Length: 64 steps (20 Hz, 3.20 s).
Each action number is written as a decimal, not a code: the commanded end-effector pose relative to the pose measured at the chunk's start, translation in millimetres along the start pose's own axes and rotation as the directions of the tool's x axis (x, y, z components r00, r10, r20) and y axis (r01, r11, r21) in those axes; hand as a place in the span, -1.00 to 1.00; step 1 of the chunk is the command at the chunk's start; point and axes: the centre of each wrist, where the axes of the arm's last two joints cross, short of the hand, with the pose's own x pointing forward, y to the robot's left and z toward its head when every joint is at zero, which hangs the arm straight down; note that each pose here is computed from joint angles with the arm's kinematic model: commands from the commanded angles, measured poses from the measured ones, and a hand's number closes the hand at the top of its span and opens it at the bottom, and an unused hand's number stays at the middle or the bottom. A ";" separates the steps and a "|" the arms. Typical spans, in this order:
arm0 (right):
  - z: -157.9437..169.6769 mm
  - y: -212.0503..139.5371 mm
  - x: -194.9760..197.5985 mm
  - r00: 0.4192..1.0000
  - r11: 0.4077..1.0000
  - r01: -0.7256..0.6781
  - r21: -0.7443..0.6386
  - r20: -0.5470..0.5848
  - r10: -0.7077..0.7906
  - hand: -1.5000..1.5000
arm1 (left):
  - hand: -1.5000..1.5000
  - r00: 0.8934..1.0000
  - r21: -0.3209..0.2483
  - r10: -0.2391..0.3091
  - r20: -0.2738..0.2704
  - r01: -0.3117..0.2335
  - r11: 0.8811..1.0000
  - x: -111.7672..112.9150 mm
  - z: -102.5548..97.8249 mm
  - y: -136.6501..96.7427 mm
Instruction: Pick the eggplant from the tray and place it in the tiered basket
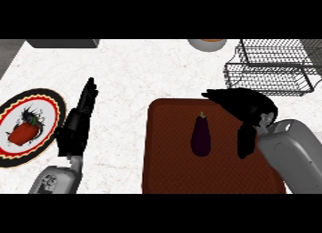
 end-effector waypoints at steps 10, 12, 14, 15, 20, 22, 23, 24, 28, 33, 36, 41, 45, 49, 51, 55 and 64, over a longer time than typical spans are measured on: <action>-29.5 20.0 -0.5 0.997 0.999 0.043 0.012 0.059 -0.044 -1.00 | 0.00 1.000 0.019 0.002 0.010 -0.002 1.000 11.2 10.8 8.7; -33.9 23.0 -0.8 0.998 1.000 0.023 0.021 0.058 -0.025 -1.00 | 0.00 1.000 0.011 -0.006 -0.002 0.006 1.000 9.8 7.0 5.5; -30.5 21.5 16.9 0.998 0.999 0.018 0.037 0.060 -0.020 -1.00 | 0.00 1.000 0.002 -0.004 -0.001 0.004 1.000 5.4 1.0 -6.1; -32.5 25.0 0.7 0.998 0.999 0.032 0.042 0.058 -0.034 -1.00 | 0.00 1.000 0.015 -0.004 0.011 0.004 1.000 5.1 0.4 -13.3; -47.9 26.0 8.9 0.998 0.997 0.036 0.064 0.051 -0.039 -1.00 | 0.00 1.000 0.003 0.009 -0.003 -0.009 1.000 17.8 5.3 -3.9; -48.3 40.3 -2.2 0.998 0.998 0.039 0.054 0.053 -0.042 -1.00 | 0.00 1.000 -0.001 0.008 -0.011 -0.008 1.000 -2.9 9.7 2.6; -53.9 31.5 21.9 0.998 0.998 0.043 0.053 0.048 -0.045 -1.00 | 0.00 1.000 -0.019 0.002 0.006 -0.002 1.000 26.5 6.1 3.3; -66.9 33.0 -1.2 0.998 0.996 0.043 0.080 0.043 -0.046 -1.00 | 0.00 1.000 0.015 0.004 0.008 -0.004 1.000 3.3 2.8 14.8; -63.4 35.4 10.3 0.998 0.997 0.038 0.069 0.047 -0.041 -1.00 | 0.00 1.000 -0.012 -0.003 0.006 0.003 1.000 -5.7 3.4 6.8; -62.5 58.4 -0.8 0.997 0.995 0.065 0.070 0.040 -0.068 -1.00 | 0.00 1.000 0.005 -0.007 0.008 0.007 1.000 1.8 28.8 -2.4; -69.7 50.6 7.7 0.997 0.995 0.067 0.072 0.036 -0.070 -1.00 | 0.00 1.000 -0.002 0.008 0.014 -0.008 1.000 -0.9 -8.8 5.4; -74.5 57.6 -3.0 0.997 0.994 0.067 0.085 0.024 -0.069 -1.00 | 0.00 1.000 0.001 -0.001 0.015 0.001 1.000 6.3 4.5 -10.1; -86.6 74.6 4.0 0.990 0.990 0.124 0.062 0.057 -0.127 -1.00 | 0.00 1.000 -0.005 0.003 0.001 -0.003 1.000 3.7 16.4 -7.6; -77.2 104.3 -8.9 0.990 0.990 0.134 0.048 0.042 -0.136 -1.00 | 0.00 1.000 0.002 -0.001 0.005 0.001 1.000 6.7 8.8 -4.8; -94.0 92.1 8.5 0.984 0.985 0.171 0.004 0.049 -0.171 1.00 | 0.00 1.000 -0.009 0.008 -0.014 -0.008 1.000 -11.8 3.4 -9.1; -93.4 119.4 6.2 0.997 0.994 0.030 -0.109 0.081 -0.021 1.00 | 0.00 1.000 -0.008 0.008 0.007 -0.008 1.000 11.6 -3.5 -10.9; -79.9 120.5 -15.1 0.902 0.988 -0.140 -0.067 -0.421 0.099 1.00 | 0.00 1.000 0.020 0.000 -0.003 0.000 1.000 8.0 4.5 4.5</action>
